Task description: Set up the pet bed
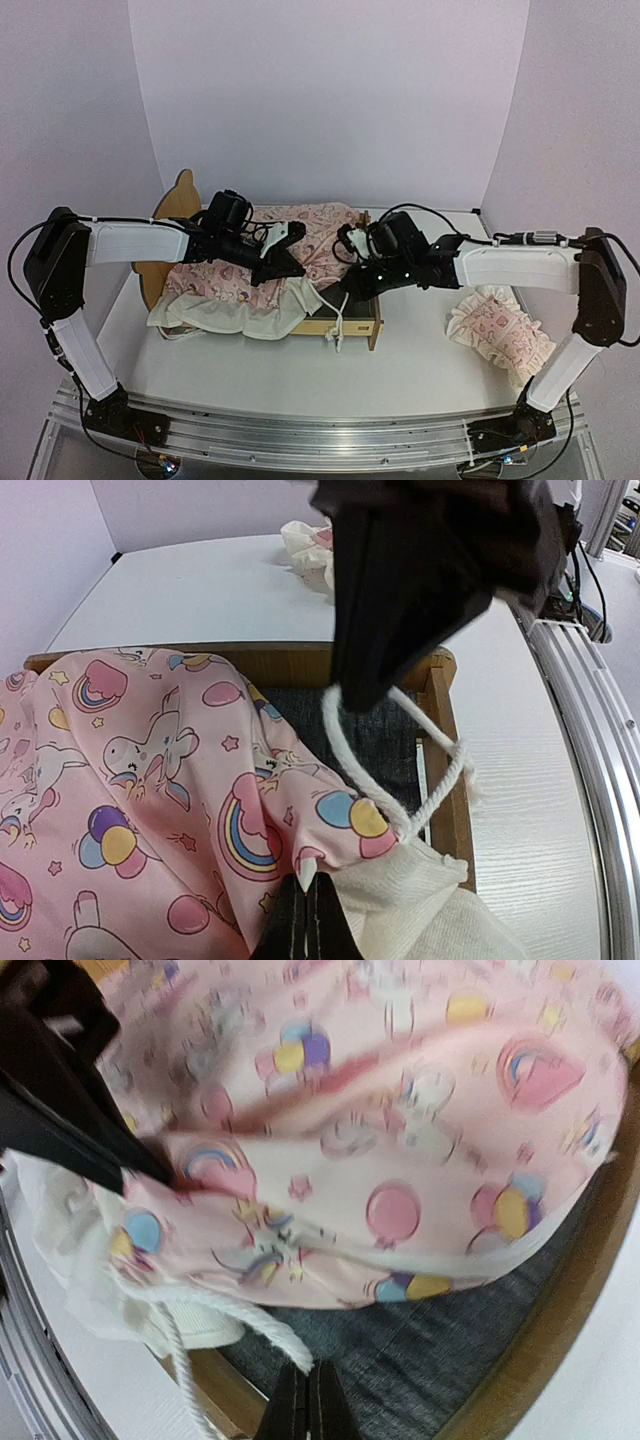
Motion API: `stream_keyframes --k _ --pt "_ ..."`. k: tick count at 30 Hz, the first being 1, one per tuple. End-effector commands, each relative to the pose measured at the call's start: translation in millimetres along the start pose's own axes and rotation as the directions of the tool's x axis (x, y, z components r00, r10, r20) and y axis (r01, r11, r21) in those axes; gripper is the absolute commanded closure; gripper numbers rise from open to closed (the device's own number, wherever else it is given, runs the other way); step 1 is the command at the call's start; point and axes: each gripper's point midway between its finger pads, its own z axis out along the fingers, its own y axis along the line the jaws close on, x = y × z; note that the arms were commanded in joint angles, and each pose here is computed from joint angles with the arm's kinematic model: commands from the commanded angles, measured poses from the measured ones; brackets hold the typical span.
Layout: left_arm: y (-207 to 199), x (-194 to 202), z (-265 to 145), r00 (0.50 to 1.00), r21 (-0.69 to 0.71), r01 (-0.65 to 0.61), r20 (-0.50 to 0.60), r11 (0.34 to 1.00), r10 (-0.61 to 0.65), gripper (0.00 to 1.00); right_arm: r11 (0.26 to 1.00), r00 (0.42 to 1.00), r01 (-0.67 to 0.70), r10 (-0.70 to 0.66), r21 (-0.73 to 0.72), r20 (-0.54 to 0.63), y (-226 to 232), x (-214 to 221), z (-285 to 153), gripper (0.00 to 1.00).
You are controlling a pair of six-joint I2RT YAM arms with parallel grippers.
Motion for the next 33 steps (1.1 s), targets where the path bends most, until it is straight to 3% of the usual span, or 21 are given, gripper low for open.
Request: stream_keyframes --k 1,10,17,24,33 --pt "-6.0 -8.6 -14.2 0.998 -0.002 -0.056 0.009 0.998 0.056 1.0 0.991 0.978 0.114 -0.124 0.069 0.167 7.5 -62.5 -45.7 1.0" --pt "-12.5 -4.1 -14.8 0.998 0.023 -0.059 -0.001 0.998 0.059 1.0 0.964 0.95 0.24 -0.258 0.116 0.179 20.5 -74.2 -52.2 1.0" --pt "-13.3 -4.3 -15.6 0.998 0.026 -0.066 -0.003 0.998 0.066 1.0 0.988 0.977 0.154 -0.153 0.002 0.146 38.6 -55.6 -50.4 1.0" --pt "-14.6 -3.8 -14.9 0.998 0.034 -0.066 0.0 0.997 0.066 1.0 0.989 0.985 0.141 -0.144 0.034 0.092 27.7 -36.6 -33.0 1.0" --pt "-15.1 -2.6 -15.8 0.998 0.028 -0.068 -0.001 0.997 0.068 1.0 0.995 0.994 0.089 -0.086 -0.043 0.062 40.6 -32.6 -25.4 1.0"
